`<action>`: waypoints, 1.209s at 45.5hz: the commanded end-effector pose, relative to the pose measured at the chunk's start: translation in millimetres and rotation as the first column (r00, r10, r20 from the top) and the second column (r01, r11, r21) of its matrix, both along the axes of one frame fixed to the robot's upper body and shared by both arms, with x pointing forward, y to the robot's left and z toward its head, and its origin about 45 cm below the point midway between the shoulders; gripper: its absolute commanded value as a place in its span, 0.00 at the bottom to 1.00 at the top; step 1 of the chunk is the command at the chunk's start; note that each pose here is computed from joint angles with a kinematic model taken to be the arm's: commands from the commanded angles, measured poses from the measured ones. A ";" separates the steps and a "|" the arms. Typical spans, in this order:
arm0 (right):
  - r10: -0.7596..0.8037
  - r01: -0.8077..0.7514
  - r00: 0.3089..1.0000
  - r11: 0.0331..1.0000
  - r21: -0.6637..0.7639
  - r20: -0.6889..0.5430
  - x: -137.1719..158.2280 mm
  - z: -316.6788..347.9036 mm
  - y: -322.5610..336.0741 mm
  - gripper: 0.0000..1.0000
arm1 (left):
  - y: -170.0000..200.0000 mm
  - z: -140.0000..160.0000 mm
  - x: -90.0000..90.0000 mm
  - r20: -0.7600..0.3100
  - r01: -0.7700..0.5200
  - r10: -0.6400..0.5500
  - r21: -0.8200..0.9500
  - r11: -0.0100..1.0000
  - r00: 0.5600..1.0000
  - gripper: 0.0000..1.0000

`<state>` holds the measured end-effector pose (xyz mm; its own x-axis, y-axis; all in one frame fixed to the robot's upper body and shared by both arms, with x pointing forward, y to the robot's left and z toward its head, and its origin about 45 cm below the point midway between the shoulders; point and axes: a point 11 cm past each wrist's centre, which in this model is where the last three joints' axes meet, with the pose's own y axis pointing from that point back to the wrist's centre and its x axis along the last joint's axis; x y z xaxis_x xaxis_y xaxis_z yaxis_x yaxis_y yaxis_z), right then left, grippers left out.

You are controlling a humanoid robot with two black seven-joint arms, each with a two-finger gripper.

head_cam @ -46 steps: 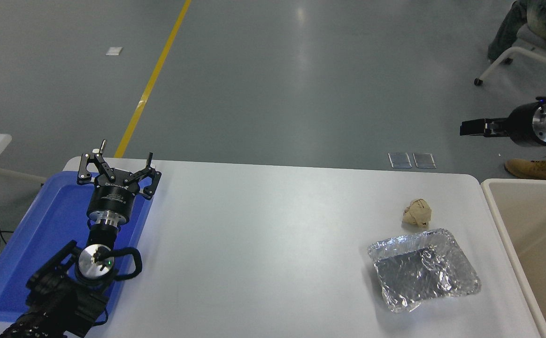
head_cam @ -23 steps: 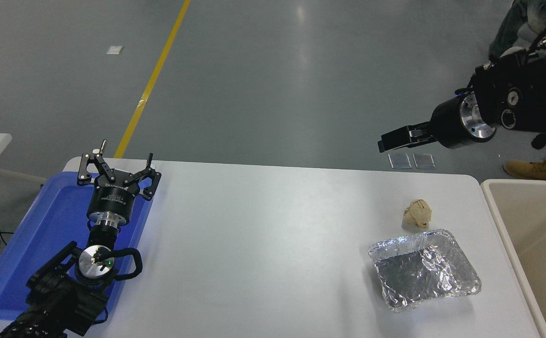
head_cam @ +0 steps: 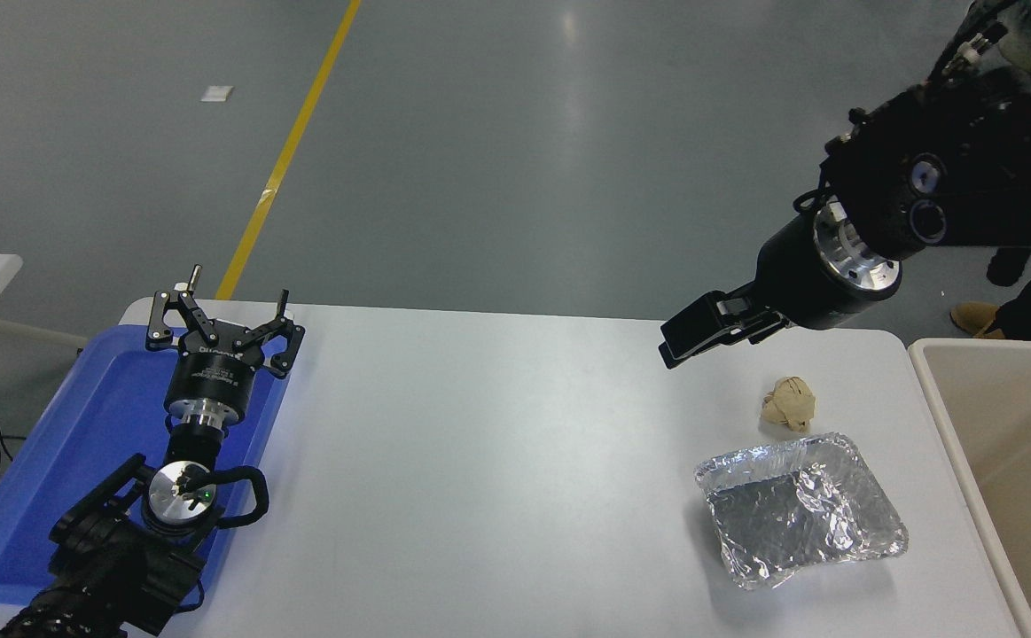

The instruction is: Pick up paper cup place in dustbin

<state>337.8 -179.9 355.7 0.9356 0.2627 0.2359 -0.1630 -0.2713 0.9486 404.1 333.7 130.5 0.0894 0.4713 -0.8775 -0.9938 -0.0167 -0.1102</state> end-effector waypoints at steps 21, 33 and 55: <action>-0.101 0.069 0.992 0.931 -0.358 -0.072 -8.2 -23.2 -51.5 1.00 | -0.5 0.0 0.0 0.000 0.004 -0.004 0.002 1.000 1.000 1.00; -0.104 0.072 0.992 0.934 -0.350 -0.074 -10.2 -16.8 -46.4 1.00 | -0.5 0.0 0.0 0.000 0.004 -0.004 0.002 1.000 1.000 1.00; -0.181 0.157 0.982 0.941 -0.301 -0.052 -7.9 -11.3 -48.6 1.00 | -0.3 0.0 0.0 0.000 0.003 -0.003 0.001 1.000 1.000 1.00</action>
<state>329.4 -225.5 343.2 0.9791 0.1841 0.0862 -0.0981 0.0564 0.9936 404.0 333.2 130.5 0.0920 0.4725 -0.8765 -0.9938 -0.0122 -0.1109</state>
